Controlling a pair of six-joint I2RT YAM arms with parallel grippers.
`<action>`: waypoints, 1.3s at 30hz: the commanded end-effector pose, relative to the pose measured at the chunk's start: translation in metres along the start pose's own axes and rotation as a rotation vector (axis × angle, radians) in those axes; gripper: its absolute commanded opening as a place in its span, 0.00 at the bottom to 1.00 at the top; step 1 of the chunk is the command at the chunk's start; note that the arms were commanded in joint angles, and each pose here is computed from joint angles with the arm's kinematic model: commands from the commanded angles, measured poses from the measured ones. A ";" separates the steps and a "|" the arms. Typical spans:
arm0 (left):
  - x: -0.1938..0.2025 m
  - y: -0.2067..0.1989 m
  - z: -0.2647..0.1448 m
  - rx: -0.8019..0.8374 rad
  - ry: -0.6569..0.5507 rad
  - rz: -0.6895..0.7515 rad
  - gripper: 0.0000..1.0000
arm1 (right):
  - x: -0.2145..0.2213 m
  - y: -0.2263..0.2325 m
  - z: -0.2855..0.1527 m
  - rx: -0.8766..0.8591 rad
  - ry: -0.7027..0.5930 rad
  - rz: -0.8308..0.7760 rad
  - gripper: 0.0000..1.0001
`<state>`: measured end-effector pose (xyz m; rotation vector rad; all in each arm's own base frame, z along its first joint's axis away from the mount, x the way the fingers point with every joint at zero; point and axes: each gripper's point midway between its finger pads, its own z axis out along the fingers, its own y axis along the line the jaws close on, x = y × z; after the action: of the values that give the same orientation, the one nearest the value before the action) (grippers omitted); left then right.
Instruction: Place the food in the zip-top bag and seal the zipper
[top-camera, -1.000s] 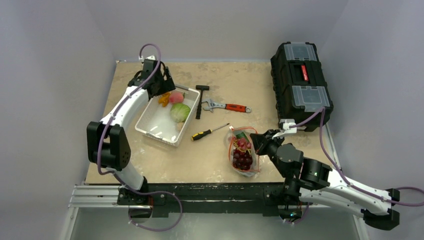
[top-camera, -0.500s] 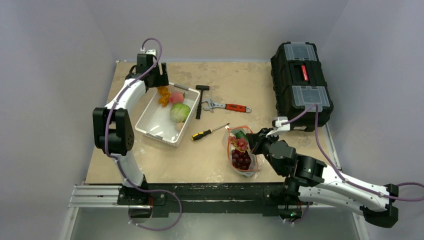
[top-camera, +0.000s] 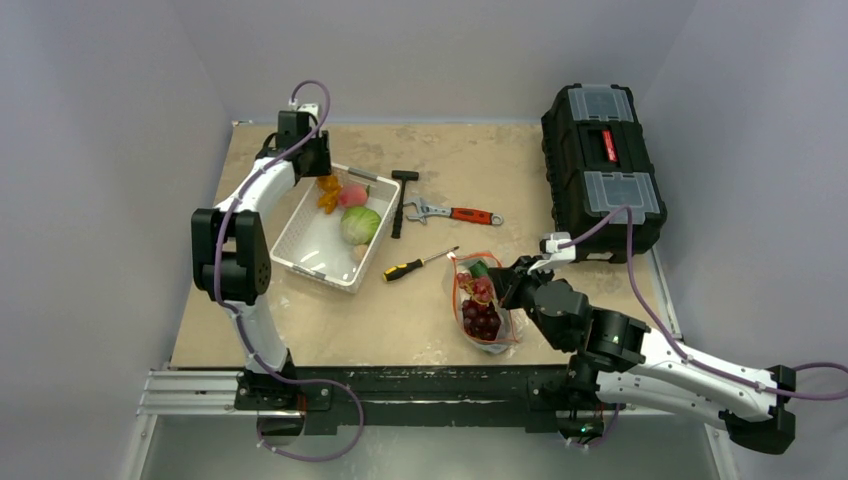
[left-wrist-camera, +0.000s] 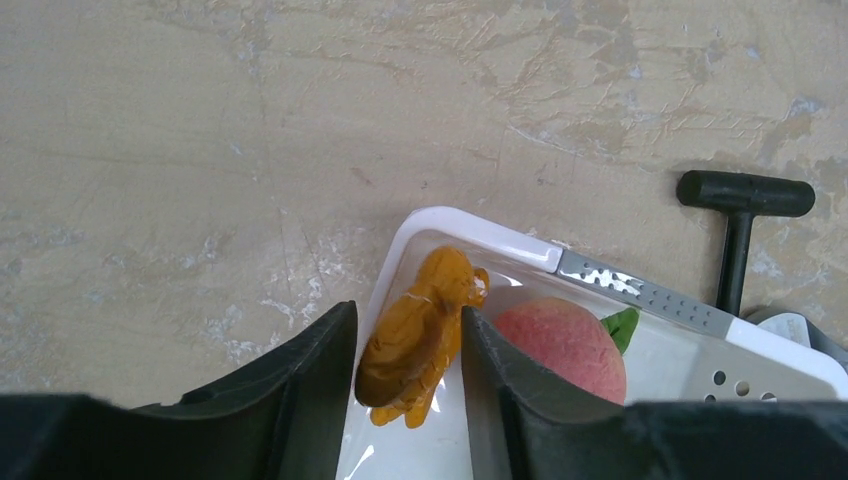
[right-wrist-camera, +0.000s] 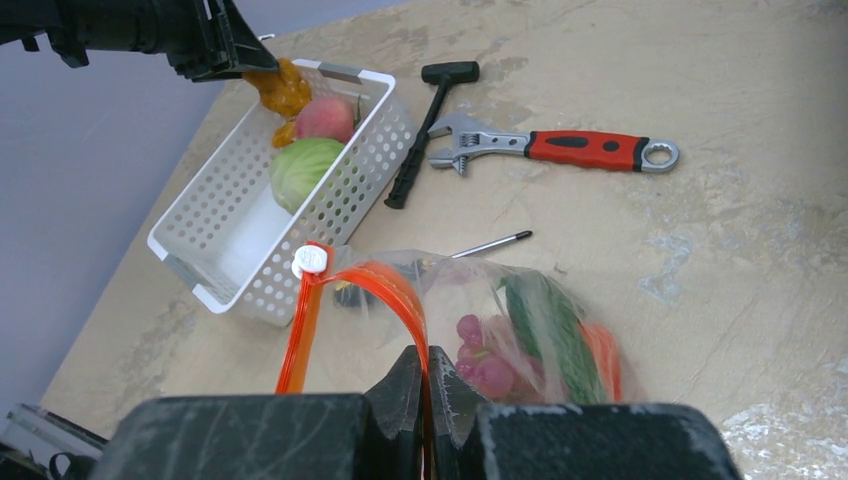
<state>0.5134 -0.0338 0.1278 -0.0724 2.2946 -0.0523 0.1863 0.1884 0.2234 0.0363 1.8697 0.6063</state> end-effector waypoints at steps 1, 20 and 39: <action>-0.018 0.003 -0.002 0.003 -0.050 0.016 0.37 | -0.026 0.017 -0.005 -0.044 -0.048 0.064 0.00; -0.071 -0.024 -0.160 0.106 -0.180 -0.270 0.00 | -0.020 0.024 0.001 -0.054 -0.034 0.073 0.00; 0.070 -0.185 -0.376 0.858 0.066 -0.610 0.00 | -0.042 0.034 0.002 -0.039 -0.084 0.188 0.00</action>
<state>0.2316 -0.1859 0.3124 -0.3090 2.0942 -1.1127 0.1923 0.2060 0.2324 0.1228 1.8905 0.6502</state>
